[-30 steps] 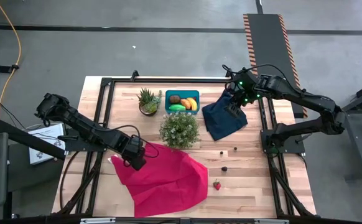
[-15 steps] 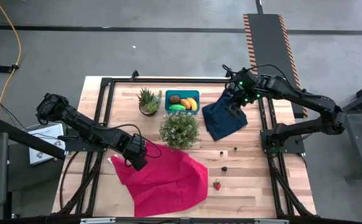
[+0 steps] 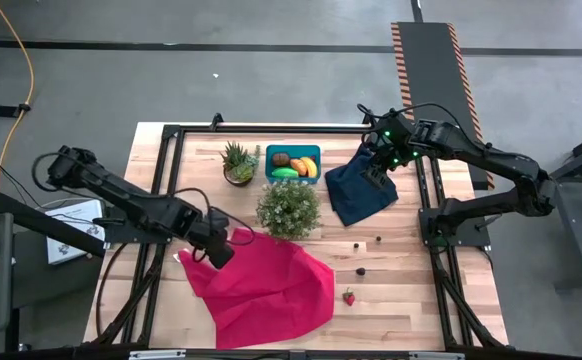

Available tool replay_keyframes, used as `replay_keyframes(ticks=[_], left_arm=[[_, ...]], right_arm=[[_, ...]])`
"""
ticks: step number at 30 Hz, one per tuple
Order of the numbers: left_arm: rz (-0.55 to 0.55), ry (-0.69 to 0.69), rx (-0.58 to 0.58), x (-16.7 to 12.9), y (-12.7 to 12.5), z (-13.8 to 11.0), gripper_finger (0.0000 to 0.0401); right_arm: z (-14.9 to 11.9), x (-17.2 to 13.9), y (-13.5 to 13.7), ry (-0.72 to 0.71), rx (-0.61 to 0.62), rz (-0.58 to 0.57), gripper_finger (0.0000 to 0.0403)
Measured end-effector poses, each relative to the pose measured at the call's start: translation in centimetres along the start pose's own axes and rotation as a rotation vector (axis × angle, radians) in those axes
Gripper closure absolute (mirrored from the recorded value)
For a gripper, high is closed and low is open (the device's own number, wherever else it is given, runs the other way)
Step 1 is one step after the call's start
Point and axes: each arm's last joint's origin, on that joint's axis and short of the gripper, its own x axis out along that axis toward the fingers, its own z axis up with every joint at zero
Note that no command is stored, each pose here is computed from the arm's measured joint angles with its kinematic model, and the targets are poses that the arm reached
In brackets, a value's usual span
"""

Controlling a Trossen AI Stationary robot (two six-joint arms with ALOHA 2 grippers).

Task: Pick and placing Produce into tupperware
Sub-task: Put the yellow corn into the blue bin

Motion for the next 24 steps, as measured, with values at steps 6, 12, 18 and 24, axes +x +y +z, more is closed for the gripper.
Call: replay_keyframes(ticks=[6,12,18,24], left_arm=[[-0.051,-0.047,-0.005,-1.7,0.6,-0.1,0.0378],[-0.088,-0.121,-0.014,-3.1,1.3,-0.1,0.0378],[-0.119,-0.192,-0.021,-4.4,1.9,-0.1,0.0378],[-0.146,-0.246,-0.031,-5.4,2.6,-0.2,0.0378]], right_arm=[[0.0,0.0,0.0,0.0,0.0,0.0,0.0171],[0.0,0.0,0.0,-0.002,0.001,0.0,0.0171],[0.0,0.0,-0.1,-0.004,0.001,-0.015,0.0171],[0.0,0.0,-0.1,-0.003,0.001,-0.023,0.0171]])
